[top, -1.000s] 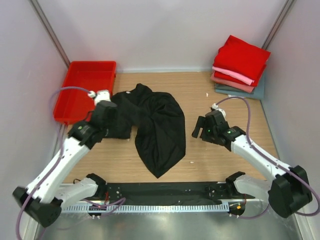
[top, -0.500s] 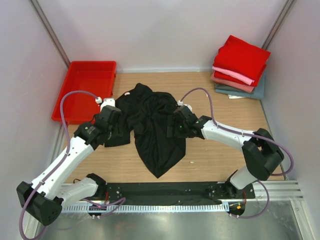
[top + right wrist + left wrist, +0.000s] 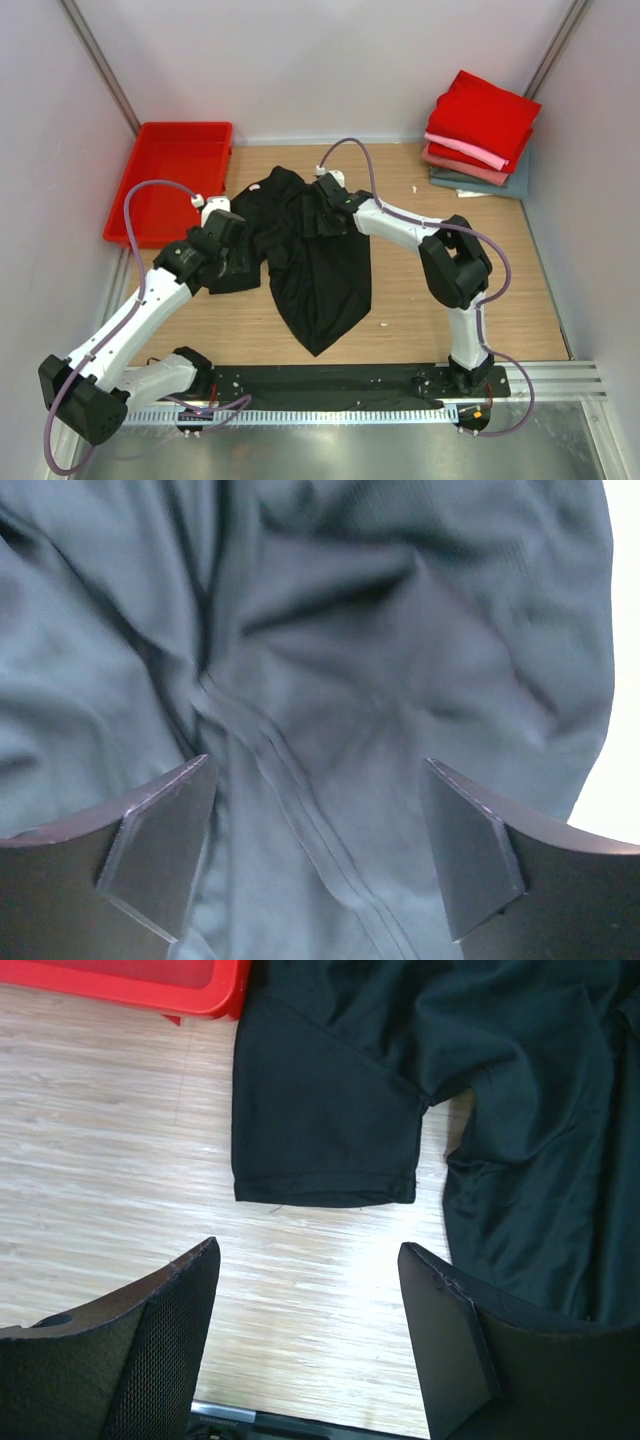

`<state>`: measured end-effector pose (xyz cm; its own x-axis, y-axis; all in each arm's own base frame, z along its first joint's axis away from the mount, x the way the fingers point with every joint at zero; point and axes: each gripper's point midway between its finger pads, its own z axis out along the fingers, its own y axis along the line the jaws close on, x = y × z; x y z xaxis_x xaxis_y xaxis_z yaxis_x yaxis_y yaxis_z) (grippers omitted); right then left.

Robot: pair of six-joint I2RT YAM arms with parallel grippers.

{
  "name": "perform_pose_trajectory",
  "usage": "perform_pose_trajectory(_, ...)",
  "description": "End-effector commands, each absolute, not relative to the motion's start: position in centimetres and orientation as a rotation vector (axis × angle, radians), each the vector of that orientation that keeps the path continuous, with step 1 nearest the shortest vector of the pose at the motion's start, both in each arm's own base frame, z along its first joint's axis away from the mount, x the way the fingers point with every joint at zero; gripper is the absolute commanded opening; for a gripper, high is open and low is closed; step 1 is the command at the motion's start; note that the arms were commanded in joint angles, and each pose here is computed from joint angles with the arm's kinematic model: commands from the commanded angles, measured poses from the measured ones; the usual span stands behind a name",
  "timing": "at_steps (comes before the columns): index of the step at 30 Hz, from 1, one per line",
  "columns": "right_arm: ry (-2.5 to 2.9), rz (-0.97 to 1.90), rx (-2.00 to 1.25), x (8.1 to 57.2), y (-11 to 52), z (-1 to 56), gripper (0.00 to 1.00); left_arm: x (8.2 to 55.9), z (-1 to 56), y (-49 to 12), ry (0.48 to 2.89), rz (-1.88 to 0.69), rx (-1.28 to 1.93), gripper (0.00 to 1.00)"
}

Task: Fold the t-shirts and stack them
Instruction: Flatten the tshirt out

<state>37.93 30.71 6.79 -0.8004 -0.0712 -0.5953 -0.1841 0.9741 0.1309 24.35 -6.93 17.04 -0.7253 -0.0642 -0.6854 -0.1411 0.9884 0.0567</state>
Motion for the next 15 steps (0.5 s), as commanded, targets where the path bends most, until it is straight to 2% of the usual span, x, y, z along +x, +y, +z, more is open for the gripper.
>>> perform_pose_trajectory(1,2.476,0.182,-0.205,40.0,31.2,8.0,0.87,24.8,17.7,-6.2,2.352,0.170,-0.184,0.73)
perform_pose_trajectory(14,2.574,0.222,-0.201,39.6,32.7,5.2,0.68,25.0,17.7,-5.8,2.350,0.191,-0.189,0.73)
perform_pose_trajectory(15,2.579,0.231,-0.207,39.5,32.8,5.1,0.63,25.0,17.7,-5.8,2.350,0.192,-0.190,0.73)
